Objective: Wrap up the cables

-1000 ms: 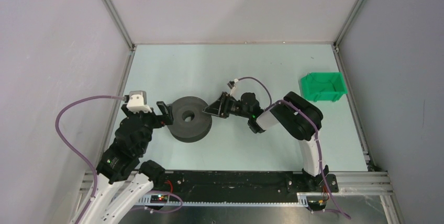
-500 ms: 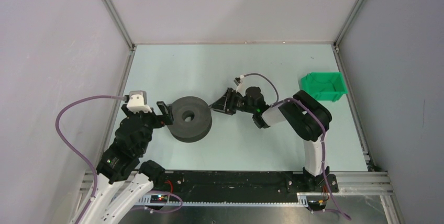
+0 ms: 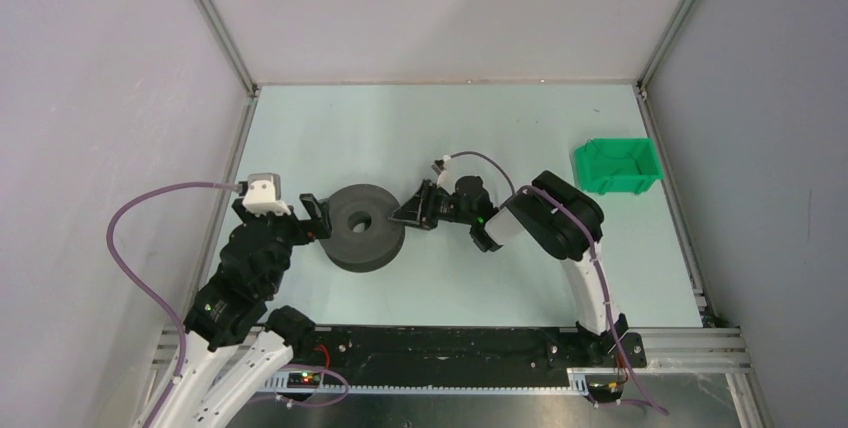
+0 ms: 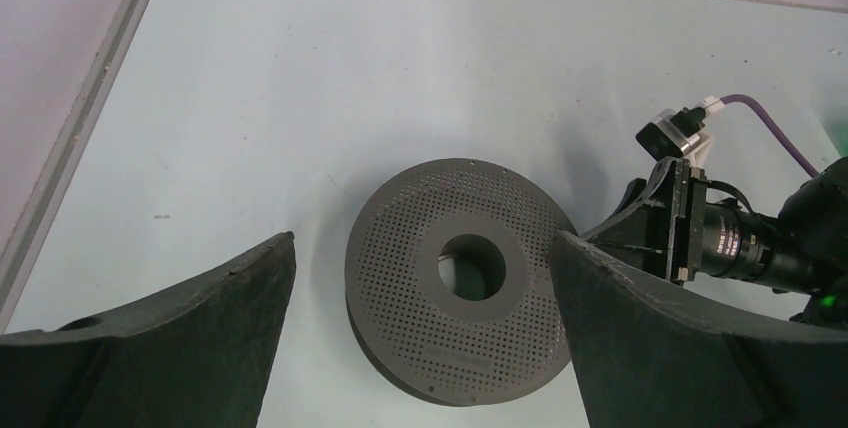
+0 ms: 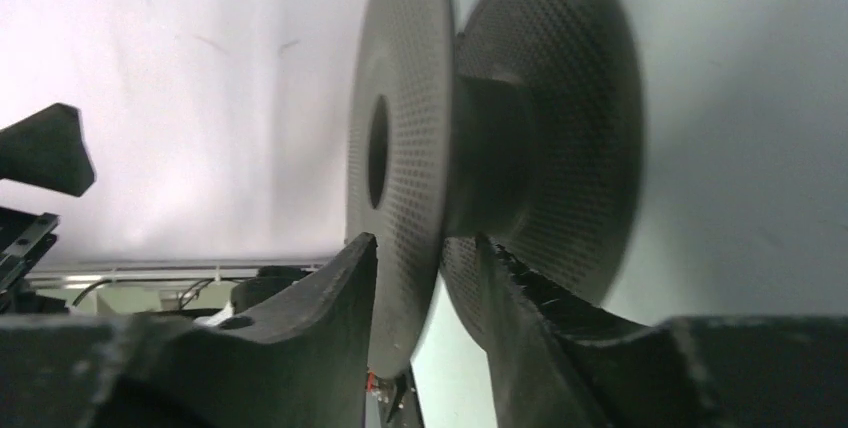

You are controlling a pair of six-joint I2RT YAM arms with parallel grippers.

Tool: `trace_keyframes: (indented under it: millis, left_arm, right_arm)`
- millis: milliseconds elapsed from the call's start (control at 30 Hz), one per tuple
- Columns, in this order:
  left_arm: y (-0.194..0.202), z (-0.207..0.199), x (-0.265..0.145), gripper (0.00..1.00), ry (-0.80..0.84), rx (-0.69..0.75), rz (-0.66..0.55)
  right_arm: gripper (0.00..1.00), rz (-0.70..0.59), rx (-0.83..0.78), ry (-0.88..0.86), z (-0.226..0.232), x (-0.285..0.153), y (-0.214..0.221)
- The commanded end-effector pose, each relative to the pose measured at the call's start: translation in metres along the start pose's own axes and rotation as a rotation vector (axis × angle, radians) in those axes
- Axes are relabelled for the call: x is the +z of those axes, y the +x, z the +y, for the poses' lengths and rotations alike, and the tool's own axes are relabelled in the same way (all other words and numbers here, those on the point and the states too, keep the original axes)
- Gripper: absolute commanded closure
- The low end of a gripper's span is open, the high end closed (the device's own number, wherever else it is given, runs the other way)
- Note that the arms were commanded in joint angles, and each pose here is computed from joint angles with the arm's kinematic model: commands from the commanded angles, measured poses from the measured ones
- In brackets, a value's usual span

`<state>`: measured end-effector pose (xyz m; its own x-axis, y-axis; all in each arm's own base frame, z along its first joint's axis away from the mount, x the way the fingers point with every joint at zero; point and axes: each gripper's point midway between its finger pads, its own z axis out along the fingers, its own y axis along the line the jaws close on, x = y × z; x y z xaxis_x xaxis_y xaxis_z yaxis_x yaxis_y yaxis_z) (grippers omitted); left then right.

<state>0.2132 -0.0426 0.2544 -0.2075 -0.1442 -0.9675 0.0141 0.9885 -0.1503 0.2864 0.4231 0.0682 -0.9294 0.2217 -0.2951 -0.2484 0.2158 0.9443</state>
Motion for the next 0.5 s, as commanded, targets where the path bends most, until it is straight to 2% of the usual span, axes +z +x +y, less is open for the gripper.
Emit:
trace_keyframes:
  millis: [0, 33, 100, 133, 200, 367, 467]
  left_arm:
    - [-0.003, -0.001, 0.000, 0.00, 0.010, 0.017, -0.012]
    - [-0.003, -0.003, 0.000, 0.00, 0.021, 0.012, -0.011]
    - [-0.003, -0.007, -0.001, 0.00, 0.044, 0.010, -0.006]
    - [-0.003, -0.008, -0.001, 0.00, 0.050, 0.009, -0.005]
    - [-0.001, -0.010, 0.000, 0.00, 0.059, 0.011, 0.003]
    - [0.005, -0.016, 0.002, 0.01, 0.089, 0.027, 0.030]
    - [0.010, -0.024, 0.004, 0.02, 0.127, 0.036, 0.056]
  right_arm:
    - [0.61, -0.007, -0.024, -0.154, 0.037, 0.010, -0.006]
    - [0.65, -0.013, -0.026, -0.178, 0.041, 0.010, -0.007]
    - [0.77, -0.013, -0.008, -0.214, 0.047, 0.007, -0.009]
    - [0.87, -0.006, 0.009, -0.224, 0.049, 0.005, -0.010]
    - [0.98, -0.015, 0.015, -0.248, 0.055, -0.003, -0.015]
    - [1.00, -0.088, -0.017, -0.279, 0.084, -0.036, -0.038]
    - [1.00, -0.118, -0.019, -0.206, 0.091, -0.061, -0.049]
